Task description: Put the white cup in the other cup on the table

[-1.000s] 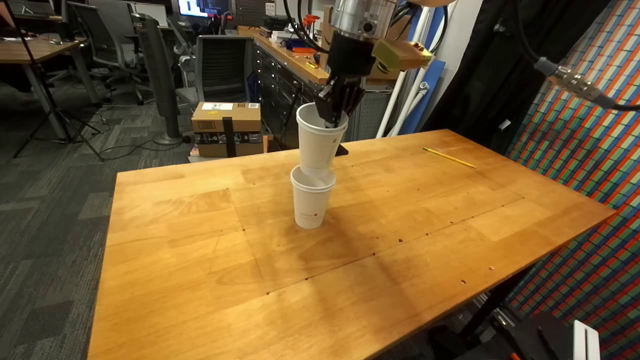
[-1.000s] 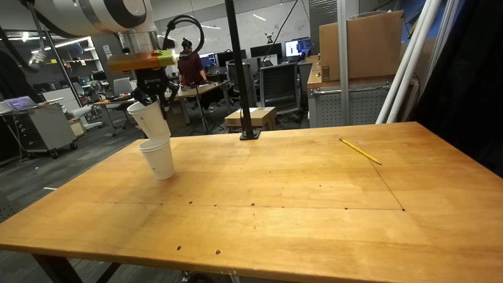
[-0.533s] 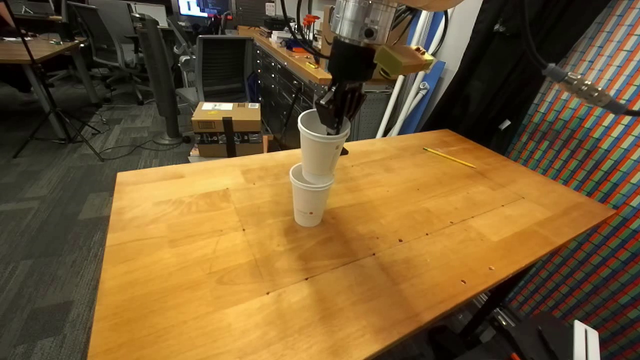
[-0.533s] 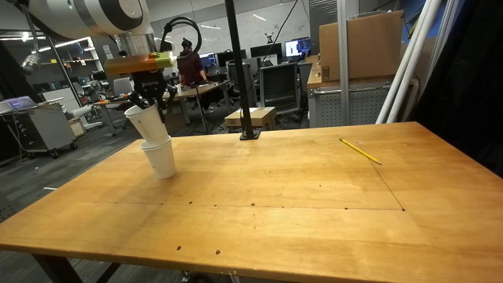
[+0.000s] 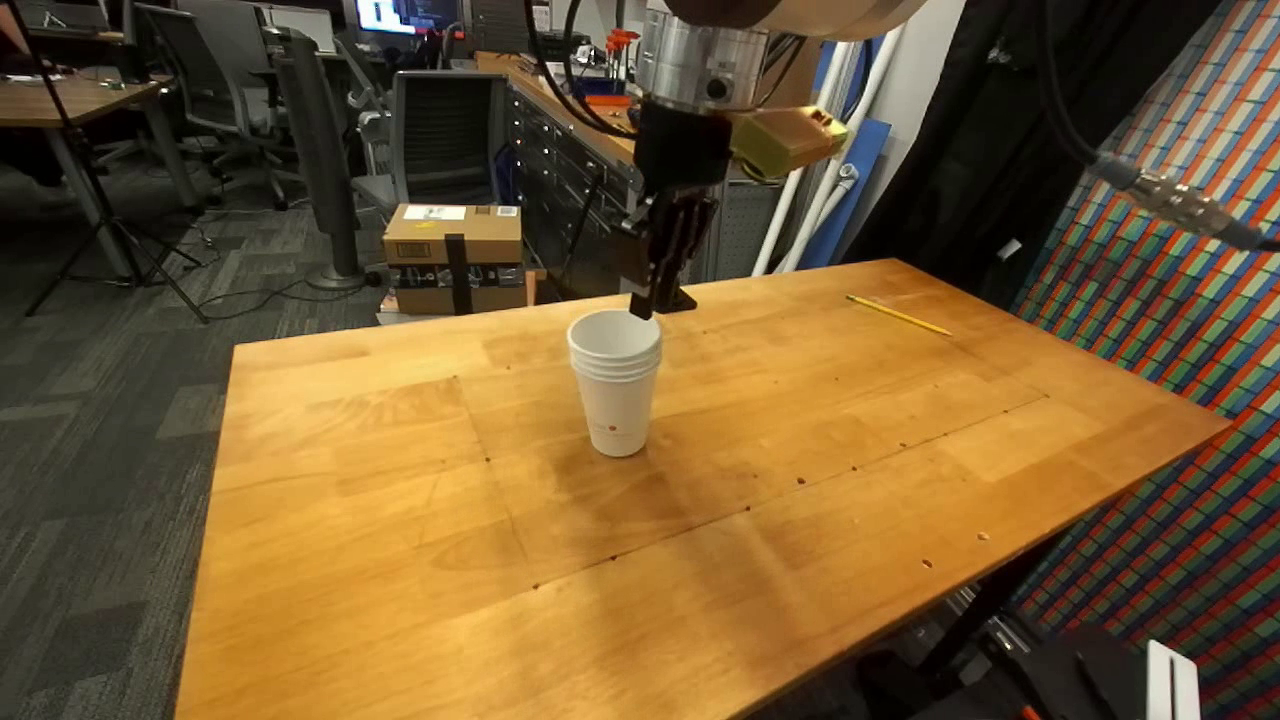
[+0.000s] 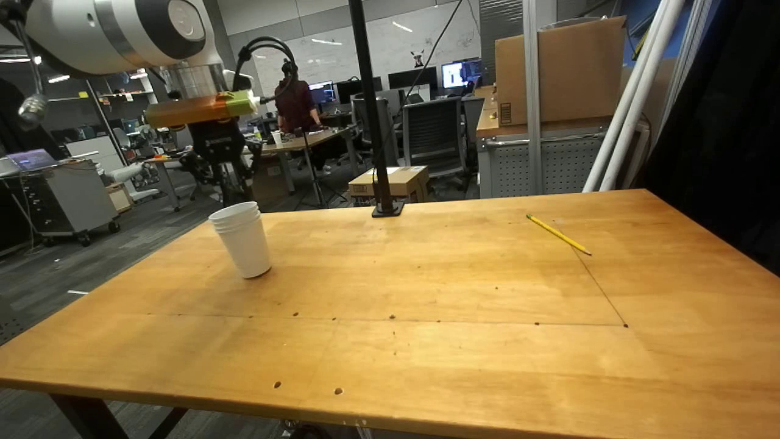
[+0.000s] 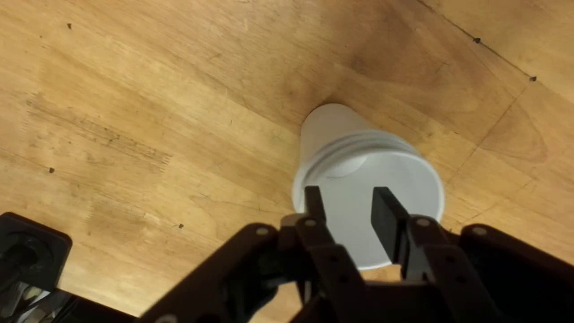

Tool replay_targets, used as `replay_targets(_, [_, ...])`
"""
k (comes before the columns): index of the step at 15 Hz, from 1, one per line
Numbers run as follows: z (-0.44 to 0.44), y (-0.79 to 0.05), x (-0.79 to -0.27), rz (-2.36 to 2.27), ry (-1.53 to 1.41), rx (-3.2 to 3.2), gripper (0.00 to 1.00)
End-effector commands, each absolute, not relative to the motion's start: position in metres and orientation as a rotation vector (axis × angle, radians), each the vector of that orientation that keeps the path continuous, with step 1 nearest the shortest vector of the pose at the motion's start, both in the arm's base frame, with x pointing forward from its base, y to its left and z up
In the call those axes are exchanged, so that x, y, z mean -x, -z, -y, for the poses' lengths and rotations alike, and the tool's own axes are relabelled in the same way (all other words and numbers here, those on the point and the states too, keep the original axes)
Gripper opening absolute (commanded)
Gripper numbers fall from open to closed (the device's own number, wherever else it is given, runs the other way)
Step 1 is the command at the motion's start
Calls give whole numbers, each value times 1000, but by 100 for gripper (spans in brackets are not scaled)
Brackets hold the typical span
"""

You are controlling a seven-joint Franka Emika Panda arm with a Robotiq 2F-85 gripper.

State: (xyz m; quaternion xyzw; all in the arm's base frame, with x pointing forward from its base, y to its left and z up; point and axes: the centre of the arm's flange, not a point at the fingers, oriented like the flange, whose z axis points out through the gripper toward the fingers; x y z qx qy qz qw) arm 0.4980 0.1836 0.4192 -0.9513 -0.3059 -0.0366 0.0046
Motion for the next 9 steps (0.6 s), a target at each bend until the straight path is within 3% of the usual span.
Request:
replay_targets(1, [-188,-425,-491,963,157,2991,62])
replay_targets(5, [-182,-431,-493,945,172,2986,95])
replay_targets(6, [-177,-435,-493,939,184,2986,100])
replay_targets(9, [-147,-447,-497,868,211,2991,100])
